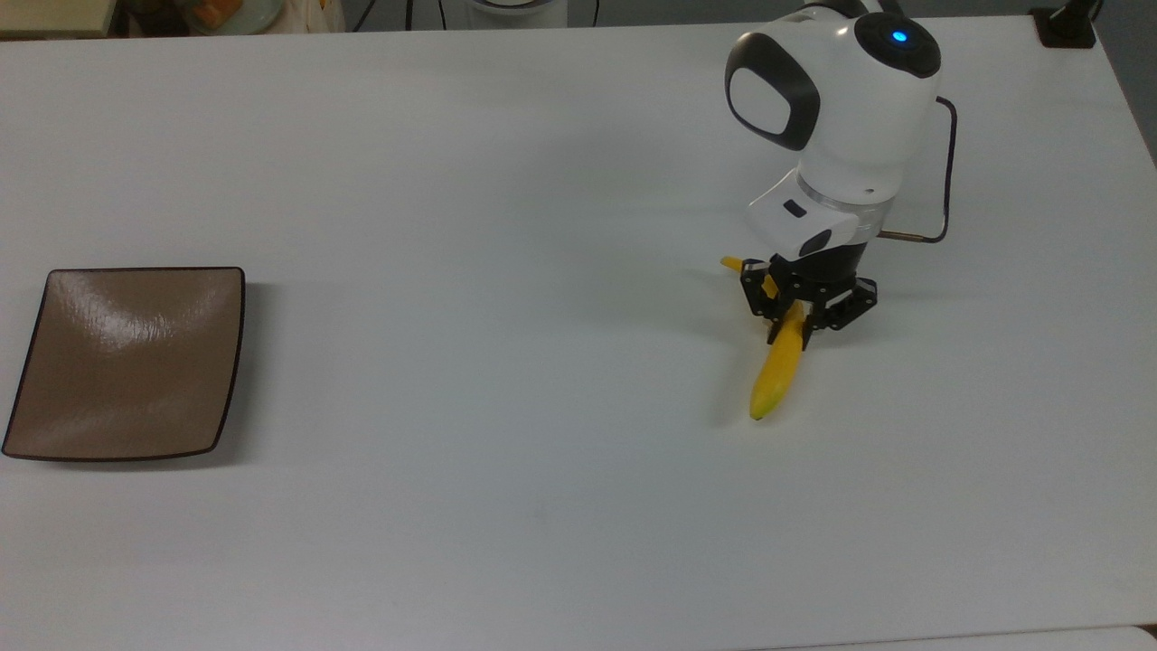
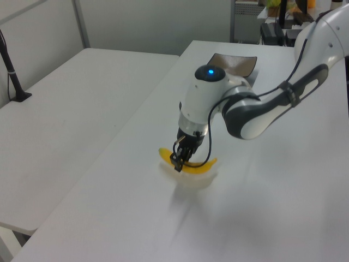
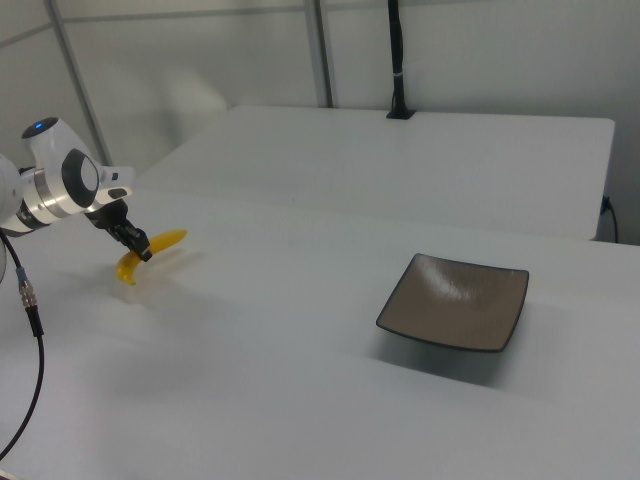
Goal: Bananas placed on a ceramic plate
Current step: 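Carry the held banana over to the brown square plate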
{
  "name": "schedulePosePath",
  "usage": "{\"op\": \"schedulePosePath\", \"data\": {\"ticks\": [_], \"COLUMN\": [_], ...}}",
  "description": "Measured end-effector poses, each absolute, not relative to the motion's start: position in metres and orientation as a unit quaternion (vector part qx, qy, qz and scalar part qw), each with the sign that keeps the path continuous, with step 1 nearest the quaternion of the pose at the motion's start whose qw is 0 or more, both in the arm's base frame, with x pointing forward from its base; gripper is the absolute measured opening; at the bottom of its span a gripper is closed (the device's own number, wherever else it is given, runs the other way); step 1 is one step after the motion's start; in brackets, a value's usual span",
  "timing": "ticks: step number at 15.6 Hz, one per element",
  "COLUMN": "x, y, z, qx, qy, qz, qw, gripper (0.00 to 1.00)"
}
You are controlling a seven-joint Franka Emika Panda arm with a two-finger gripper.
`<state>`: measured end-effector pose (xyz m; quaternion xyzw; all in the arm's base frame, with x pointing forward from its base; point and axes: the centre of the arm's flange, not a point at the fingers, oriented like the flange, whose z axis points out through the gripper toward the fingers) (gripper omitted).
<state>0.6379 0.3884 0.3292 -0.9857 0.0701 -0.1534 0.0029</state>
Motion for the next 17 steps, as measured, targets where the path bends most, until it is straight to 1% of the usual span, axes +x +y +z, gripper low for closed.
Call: {"op": "schedulePosePath", "data": {"ticks": [2, 7, 12, 17], "x": [0.642, 0.662, 0.686, 0.699], "y": [0.368, 0.305, 0.198, 0.117], "z": [0.348, 0.392, 0.438, 0.461], "qx": [-0.989, -0.989, -0.99, -0.988], "qy": [0.052, 0.015, 0.006, 0.011], "qz": [-0.139, -0.13, -0.105, -0.106], "qw": [-0.025, -0.069, -0.091, -0.112], "gripper": [0.3, 0.3, 0.3, 0.3]}}
